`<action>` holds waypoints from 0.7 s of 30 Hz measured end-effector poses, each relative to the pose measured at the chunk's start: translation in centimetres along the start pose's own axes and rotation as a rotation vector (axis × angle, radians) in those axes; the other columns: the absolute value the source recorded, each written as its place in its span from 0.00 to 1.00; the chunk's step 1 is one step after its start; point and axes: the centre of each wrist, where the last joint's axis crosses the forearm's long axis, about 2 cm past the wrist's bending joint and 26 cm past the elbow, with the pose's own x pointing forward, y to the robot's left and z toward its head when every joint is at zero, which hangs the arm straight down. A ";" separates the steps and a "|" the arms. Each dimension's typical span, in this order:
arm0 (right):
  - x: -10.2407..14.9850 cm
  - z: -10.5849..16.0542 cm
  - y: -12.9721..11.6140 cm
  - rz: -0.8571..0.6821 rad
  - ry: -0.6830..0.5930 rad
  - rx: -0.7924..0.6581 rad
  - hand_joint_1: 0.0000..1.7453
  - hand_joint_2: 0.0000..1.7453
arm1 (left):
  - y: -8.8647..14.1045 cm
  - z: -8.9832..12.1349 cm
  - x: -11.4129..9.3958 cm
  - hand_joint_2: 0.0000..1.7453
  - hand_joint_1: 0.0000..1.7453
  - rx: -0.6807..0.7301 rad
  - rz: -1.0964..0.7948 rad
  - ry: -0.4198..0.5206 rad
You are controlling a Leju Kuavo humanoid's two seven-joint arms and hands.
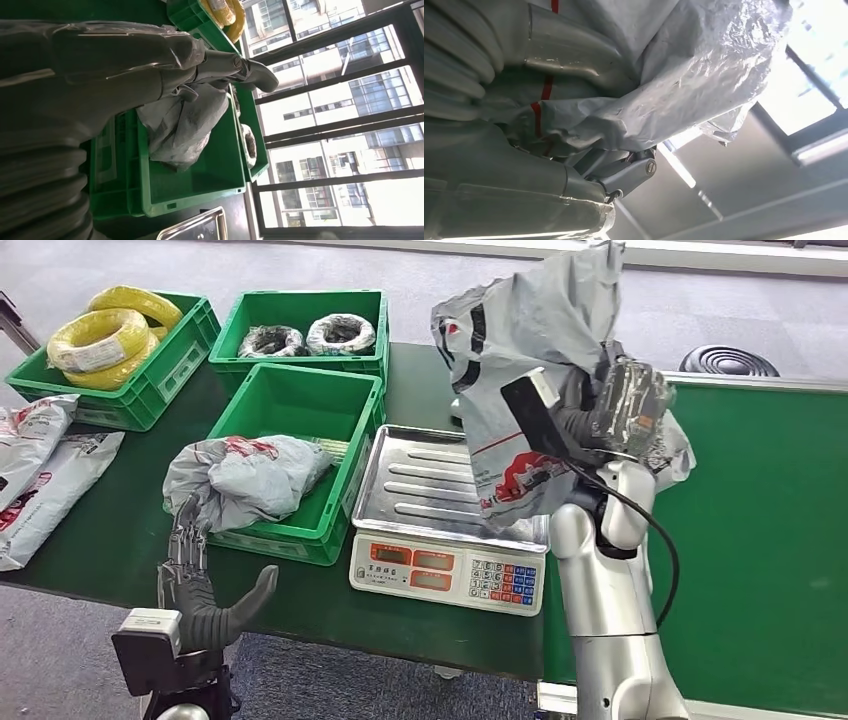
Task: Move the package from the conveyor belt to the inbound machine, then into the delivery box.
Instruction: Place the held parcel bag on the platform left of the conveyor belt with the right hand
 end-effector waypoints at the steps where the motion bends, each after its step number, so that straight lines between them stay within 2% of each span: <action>1: 0.4 0.2 0.7 -0.005 -0.007 0.020 1.00 1.00 | 0.0 0.1 -0.1 1.00 0.00 -0.003 0.000 0.003; 5: 1.1 0.9 2.2 -0.025 -0.014 0.081 1.00 1.00 | -0.1 0.2 -0.3 1.00 0.00 -0.010 -0.001 0.016; 14: 1.0 2.3 3.5 -0.047 0.000 0.140 1.00 1.00 | -0.1 0.3 -0.4 1.00 0.00 -0.025 -0.002 0.029; 15: 1.0 2.4 3.6 -0.050 0.002 0.144 0.78 1.00 | -0.1 0.3 -0.4 1.00 0.00 -0.028 -0.002 0.031; 18: 0.8 2.9 3.9 -0.062 0.013 0.155 0.03 1.00 | -0.1 0.5 -0.4 1.00 0.00 -0.041 0.000 0.038; 19: 0.7 3.1 4.0 -0.067 0.020 0.158 0.00 1.00 | -0.1 0.6 -0.4 1.00 0.00 -0.045 0.001 0.040; 21: 0.5 3.9 4.3 -0.070 0.038 0.154 0.00 1.00 | -0.2 0.8 -0.5 1.00 0.00 -0.052 0.001 0.045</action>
